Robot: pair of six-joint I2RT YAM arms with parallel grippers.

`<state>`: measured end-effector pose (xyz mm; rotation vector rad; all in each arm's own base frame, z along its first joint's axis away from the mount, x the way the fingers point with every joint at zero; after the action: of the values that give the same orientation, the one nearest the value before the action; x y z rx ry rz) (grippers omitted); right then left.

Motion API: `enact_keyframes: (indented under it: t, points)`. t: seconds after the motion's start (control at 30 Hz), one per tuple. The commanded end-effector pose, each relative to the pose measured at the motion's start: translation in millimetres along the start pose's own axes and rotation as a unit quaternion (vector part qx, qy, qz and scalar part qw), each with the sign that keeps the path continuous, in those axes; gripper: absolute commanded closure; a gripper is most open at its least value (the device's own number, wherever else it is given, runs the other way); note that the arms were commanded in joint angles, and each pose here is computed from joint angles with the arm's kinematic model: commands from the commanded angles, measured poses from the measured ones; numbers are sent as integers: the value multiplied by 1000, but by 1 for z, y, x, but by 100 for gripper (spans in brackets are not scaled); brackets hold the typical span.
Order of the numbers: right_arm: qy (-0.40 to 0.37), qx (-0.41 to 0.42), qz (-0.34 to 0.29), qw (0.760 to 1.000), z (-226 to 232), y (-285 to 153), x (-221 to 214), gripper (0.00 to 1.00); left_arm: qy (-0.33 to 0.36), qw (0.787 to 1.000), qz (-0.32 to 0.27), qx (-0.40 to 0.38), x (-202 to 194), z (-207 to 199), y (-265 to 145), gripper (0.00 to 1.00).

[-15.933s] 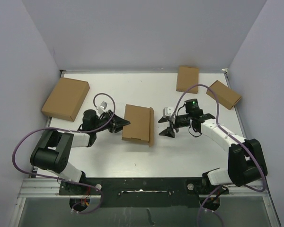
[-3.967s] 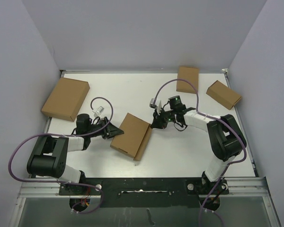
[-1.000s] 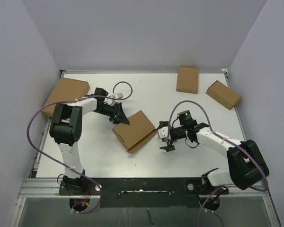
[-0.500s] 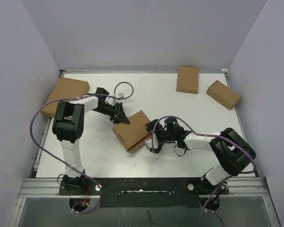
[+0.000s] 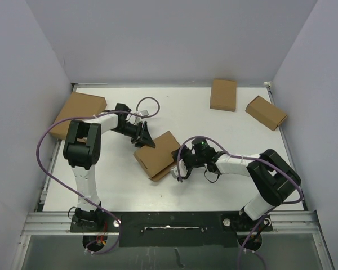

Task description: Fold the paper box

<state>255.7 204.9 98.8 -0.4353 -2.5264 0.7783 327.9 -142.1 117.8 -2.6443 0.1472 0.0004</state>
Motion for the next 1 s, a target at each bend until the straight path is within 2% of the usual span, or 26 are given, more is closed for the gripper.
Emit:
enact_keyframes:
  t: [0.0,0.13,0.23,0.33,0.53,0.63,0.8,0.97]
  points:
    - [13,33,-17,999,4,3,3,41,6,1000,-12,26,10,-2,-1,60]
    - [19,41,-18,999,5,4,2,43,8,998,-37,48,13,-10,-11,48]
    - [23,45,-18,999,4,5,2,44,19,995,-80,63,16,-20,-26,40]
    - [34,45,-15,998,2,5,1,45,51,987,-128,84,14,-37,-44,38]
    - [49,48,-7,998,-4,5,-2,46,130,950,-247,143,-17,-65,-71,32]
    - [54,54,-8,997,-7,6,-3,46,116,935,-300,148,-47,-70,-76,37]
    - [61,69,-17,996,-10,6,-5,48,58,928,-342,136,-110,-72,-61,51]
    - [64,79,-23,995,-12,8,-4,50,-36,910,-391,136,-172,-71,-40,62]
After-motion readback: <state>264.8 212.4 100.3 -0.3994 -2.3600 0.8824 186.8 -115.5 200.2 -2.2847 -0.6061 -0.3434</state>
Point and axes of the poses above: each gripper's point midway between its finger pads, its own y axis out along the fingers, its own z axis along the line the jaws close on, x = y × z, the point moved 10 cm from there along -y, back along the fingers, and after that the axes turned 6 degrees about -y, right-handed, at the moved point
